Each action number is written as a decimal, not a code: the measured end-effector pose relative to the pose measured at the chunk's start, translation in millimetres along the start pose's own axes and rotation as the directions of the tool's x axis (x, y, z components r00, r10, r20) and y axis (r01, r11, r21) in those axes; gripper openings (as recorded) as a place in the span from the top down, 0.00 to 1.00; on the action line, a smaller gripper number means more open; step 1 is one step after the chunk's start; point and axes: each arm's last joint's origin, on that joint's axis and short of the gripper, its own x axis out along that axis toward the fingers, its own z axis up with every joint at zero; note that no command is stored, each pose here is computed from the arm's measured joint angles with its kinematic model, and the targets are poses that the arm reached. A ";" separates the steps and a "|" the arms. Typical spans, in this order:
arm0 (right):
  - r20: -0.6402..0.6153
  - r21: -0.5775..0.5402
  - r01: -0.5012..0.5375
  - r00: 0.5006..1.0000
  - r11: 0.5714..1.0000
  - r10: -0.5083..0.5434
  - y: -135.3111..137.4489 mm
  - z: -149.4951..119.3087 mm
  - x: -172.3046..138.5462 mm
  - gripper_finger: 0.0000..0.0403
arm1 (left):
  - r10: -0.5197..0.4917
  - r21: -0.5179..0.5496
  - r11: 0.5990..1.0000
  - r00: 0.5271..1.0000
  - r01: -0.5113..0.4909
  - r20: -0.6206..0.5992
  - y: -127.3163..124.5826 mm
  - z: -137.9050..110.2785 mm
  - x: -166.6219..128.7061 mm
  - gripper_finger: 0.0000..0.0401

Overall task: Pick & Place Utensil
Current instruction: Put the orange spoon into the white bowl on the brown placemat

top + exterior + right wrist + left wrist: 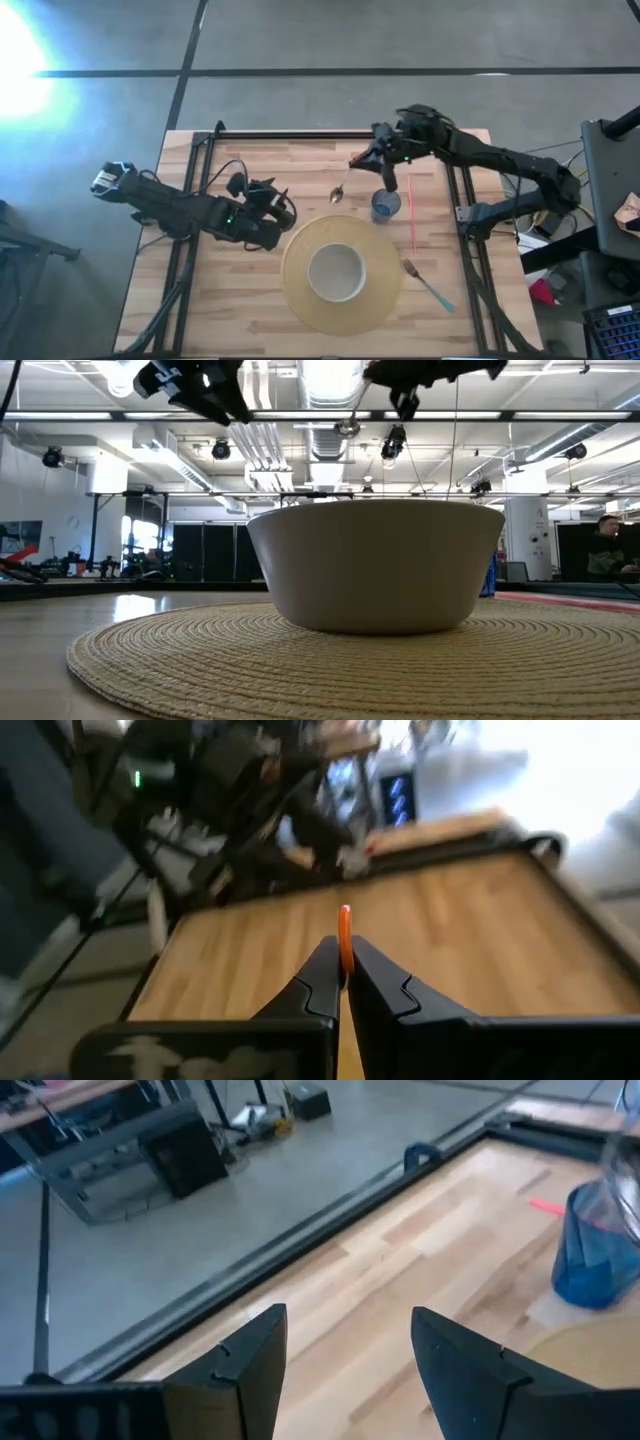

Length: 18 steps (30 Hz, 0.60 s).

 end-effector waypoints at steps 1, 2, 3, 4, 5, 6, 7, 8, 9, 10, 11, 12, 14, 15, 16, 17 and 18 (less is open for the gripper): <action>-0.036 0.010 -0.015 0.999 1.000 0.015 -2.6 -0.3 5.5 0.98 | -0.003 0.001 1.000 1.000 0.003 -0.014 0.4 -2.2 1.8 0.48; -0.071 0.022 -0.035 0.997 0.999 0.036 -5.3 -1.3 11.3 0.98 | -0.006 0.001 1.000 1.000 0.006 -0.028 0.8 -4.7 3.3 0.48; -0.100 0.035 -0.065 0.993 0.997 0.068 -7.0 -2.5 17.7 0.98 | -0.010 -0.001 1.000 0.999 0.009 -0.039 1.1 -7.4 4.6 0.48; -0.119 0.049 -0.100 0.987 0.994 0.105 -8.9 -3.6 23.6 0.98 | -0.013 -0.001 1.000 0.999 0.013 -0.052 1.3 -10.7 6.0 0.48; -0.132 0.065 -0.134 0.981 0.989 0.142 -10.8 -5.0 29.4 0.98 | -0.016 -0.004 1.000 0.998 0.016 -0.064 1.8 -13.6 6.8 0.48; -0.146 0.085 -0.168 0.973 0.982 0.179 -12.2 -6.9 34.4 0.98 | -0.021 -0.010 1.000 0.997 0.021 -0.075 2.4 -16.3 7.8 0.48; -0.161 0.107 -0.202 0.963 0.973 0.218 -13.7 -9.5 39.6 0.98 | -0.026 -0.014 1.000 0.996 0.025 -0.087 3.0 -19.0 8.5 0.48; -0.173 0.127 -0.231 0.953 0.965 0.250 -14.7 -11.8 45.0 0.98 | -0.030 -0.018 0.999 0.995 0.028 -0.097 3.9 -21.3 9.0 0.48; -0.185 0.144 -0.252 0.943 0.957 0.276 -15.5 -14.8 50.0 0.98 | -0.036 -0.024 0.999 0.994 0.033 -0.106 4.5 -23.7 9.6 0.48; -0.199 0.166 -0.261 0.936 0.951 0.292 -16.3 -18.1 54.2 0.98 | -0.039 -0.029 0.999 0.993 0.036 -0.112 5.4 -26.0 10.2 0.48; -0.212 0.186 -0.267 0.929 0.946 0.304 -16.9 -21.2 58.3 0.98 | -0.048 -0.034 0.998 0.992 0.044 -0.119 6.3 -28.3 10.6 0.48; -0.223 0.196 -0.274 0.922 0.941 0.315 -16.5 -24.2 62.7 0.98 | -0.055 -0.039 0.998 0.991 0.050 -0.123 7.5 -30.4 10.8 0.48; -0.242 0.208 -0.283 0.913 0.936 0.330 -14.4 -29.1 70.1 0.98 | -0.067 -0.053 0.997 0.990 0.061 -0.124 9.2 -33.8 11.4 0.48; -0.253 0.214 -0.288 0.907 0.933 0.338 -12.9 -32.3 74.1 0.98 | -0.070 -0.057 0.996 0.990 0.064 -0.124 10.2 -35.7 11.7 0.48; -0.265 0.220 -0.295 0.899 0.930 0.348 -10.4 -35.6 78.7 0.98 | -0.074 -0.060 0.996 0.990 0.067 -0.124 10.8 -38.1 12.4 0.48; -0.275 0.225 -0.301 0.893 0.927 0.357 -8.0 -38.4 82.7 0.98 | -0.080 -0.068 0.995 0.989 0.072 -0.123 11.6 -40.3 12.8 0.48; -0.288 0.231 -0.308 0.884 0.923 0.367 -5.3 -42.0 87.2 0.98 | -0.085 -0.074 0.994 0.989 0.077 -0.122 12.4 -42.5 13.3 0.48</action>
